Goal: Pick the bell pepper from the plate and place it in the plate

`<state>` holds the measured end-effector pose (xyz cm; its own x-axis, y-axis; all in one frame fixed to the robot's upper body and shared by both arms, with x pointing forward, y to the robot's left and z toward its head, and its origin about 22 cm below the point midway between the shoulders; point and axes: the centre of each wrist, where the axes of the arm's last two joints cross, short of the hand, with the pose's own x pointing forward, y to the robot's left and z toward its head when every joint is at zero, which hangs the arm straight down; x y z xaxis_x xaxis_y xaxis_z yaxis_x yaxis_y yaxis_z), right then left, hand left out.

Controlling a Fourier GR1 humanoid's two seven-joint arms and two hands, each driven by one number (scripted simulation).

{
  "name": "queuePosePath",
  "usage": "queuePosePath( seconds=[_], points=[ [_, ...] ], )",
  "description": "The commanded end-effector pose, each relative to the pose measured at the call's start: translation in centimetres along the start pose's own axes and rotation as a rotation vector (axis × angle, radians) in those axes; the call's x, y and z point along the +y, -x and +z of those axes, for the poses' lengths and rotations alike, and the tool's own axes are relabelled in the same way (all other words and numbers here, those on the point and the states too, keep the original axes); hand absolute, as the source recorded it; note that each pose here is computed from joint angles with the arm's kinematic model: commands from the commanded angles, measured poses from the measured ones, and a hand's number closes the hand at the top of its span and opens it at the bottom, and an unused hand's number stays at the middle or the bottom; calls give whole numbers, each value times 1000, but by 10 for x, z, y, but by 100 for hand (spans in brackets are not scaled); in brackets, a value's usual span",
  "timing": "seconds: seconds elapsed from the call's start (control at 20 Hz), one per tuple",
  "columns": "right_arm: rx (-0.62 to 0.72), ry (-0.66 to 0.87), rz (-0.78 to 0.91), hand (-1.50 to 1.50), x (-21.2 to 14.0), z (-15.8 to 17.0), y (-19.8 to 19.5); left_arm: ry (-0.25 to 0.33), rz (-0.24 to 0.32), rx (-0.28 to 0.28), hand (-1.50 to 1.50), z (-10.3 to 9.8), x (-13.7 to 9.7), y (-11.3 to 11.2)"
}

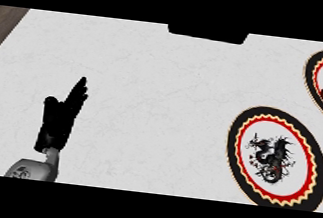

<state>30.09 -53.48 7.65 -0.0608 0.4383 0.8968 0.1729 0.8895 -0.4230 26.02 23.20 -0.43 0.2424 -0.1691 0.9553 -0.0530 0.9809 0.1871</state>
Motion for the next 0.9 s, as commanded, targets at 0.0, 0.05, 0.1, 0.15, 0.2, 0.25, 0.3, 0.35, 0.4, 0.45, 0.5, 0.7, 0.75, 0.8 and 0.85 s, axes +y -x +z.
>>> queuePosePath(
  seconds=[0.0, 0.05, 0.1, 0.15, 0.2, 0.25, 0.3, 0.35, 0.4, 0.45, 0.5, 0.7, 0.75, 0.8, 0.85],
  points=[
    [19, 11, 14, -150, -4, 11, 8, -2, 3, -3, 0, -1, -8, 0],
    [13, 22, 13, -150, -28, 11, -7, -1, -1, -15, 0, -4, 14, -10],
    [17, 26, 12, -150, -23, 11, -3, 3, 3, -5, 0, 0, 0, 8],
    [13, 18, 27, -150, -5, 20, 16, 9, -2, -5, 0, -3, 2, -9],
    [33, 4, 34, -150, -30, 30, 9, -7, -1, -9, 0, 7, -4, 5],
    [21, 30, 20, -150, -11, 19, 12, 9, 0, -10, 0, -1, 11, -1],
    [31, 44, 38, -150, -21, 24, 10, -3, -6, -12, 0, -1, -4, -2],
    [30, 45, 34, -150, -21, 16, 2, 3, -3, 10, 0, 0, -6, -2],
    [34, 60, 51, -150, -27, 24, 6, 11, 2, 0, 0, 1, 4, -1],
    [39, 77, 49, -150, -26, 27, 10, 6, 12, -2, 0, -1, -3, -10],
    [63, 63, 50, -150, -29, 31, 11, 14, 1, -19, 0, 2, -10, -4],
    [16, 106, 27, -150, -34, 35, 11, 5, 2, -3, 0, 2, -4, -4],
    [32, 119, 20, -150, -32, 40, 17, 6, 1, 11, 0, 5, 3, 4],
    [30, 108, 17, -150, -42, 38, 9, 12, -3, 11, 0, 3, 2, 1],
    [25, 121, 33, -150, -46, 37, 5, 3, 2, 1, 0, 0, 0, -3]
  ],
)
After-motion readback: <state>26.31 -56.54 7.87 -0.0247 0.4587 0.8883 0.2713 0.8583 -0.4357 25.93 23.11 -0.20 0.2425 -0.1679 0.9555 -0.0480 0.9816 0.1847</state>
